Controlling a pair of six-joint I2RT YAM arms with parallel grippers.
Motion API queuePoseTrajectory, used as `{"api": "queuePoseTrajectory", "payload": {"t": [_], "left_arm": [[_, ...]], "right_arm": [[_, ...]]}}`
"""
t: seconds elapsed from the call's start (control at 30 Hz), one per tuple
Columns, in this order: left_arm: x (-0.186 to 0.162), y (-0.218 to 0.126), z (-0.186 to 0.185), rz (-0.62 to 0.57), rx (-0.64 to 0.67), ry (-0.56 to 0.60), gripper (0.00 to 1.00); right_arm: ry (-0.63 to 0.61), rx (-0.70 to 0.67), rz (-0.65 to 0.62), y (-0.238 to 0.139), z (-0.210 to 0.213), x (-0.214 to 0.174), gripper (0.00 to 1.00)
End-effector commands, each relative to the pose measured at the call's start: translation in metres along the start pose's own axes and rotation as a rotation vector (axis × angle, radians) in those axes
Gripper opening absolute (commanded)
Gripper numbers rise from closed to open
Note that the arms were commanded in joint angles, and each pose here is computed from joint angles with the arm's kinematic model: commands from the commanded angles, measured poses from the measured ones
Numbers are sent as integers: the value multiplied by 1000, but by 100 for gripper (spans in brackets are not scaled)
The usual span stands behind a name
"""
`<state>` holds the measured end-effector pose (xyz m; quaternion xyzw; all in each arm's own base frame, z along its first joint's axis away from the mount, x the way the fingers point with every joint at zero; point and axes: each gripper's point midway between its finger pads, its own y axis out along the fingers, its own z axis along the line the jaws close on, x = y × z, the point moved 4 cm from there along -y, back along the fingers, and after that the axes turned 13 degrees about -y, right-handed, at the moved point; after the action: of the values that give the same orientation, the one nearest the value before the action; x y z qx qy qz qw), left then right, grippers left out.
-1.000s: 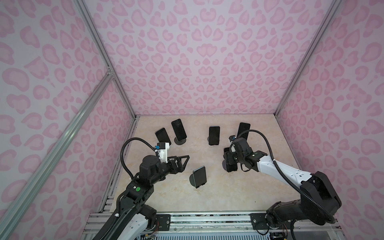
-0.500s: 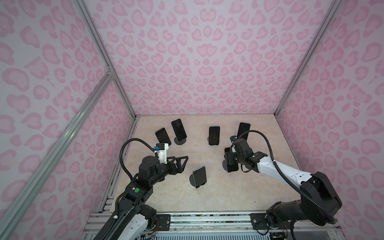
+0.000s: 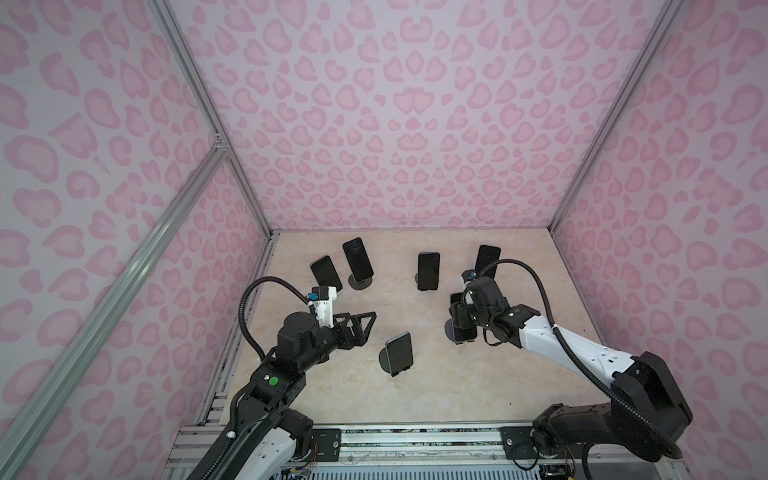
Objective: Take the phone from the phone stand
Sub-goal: 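Lower the right gripper around the purple-edged phone's top edge and close, then lift the purple-edged phone off its stand and lower it onto the table nearer the robot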
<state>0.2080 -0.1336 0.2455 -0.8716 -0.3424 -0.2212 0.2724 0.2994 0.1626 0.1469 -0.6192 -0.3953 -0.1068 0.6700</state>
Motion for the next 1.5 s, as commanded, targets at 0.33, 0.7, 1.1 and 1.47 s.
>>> {"api": "queuePoseTrajectory", "payload": {"t": [0.33,0.7,1.1,1.47], "left_arm": [[15,-11,0,-103,42,-13,100],[22,-27,17,-218,139,-46,99],[20,-34,21,-250,139,-57,98],[20,-35,24,-260,154,-50,98]], "right_arm": [[44,-46,-59,-33,1,19,67],[51,-5,8,-44,45,27,66],[112,51,69,-33,86,-2,65],[145,71,190,-13,108,-29,65]]}}
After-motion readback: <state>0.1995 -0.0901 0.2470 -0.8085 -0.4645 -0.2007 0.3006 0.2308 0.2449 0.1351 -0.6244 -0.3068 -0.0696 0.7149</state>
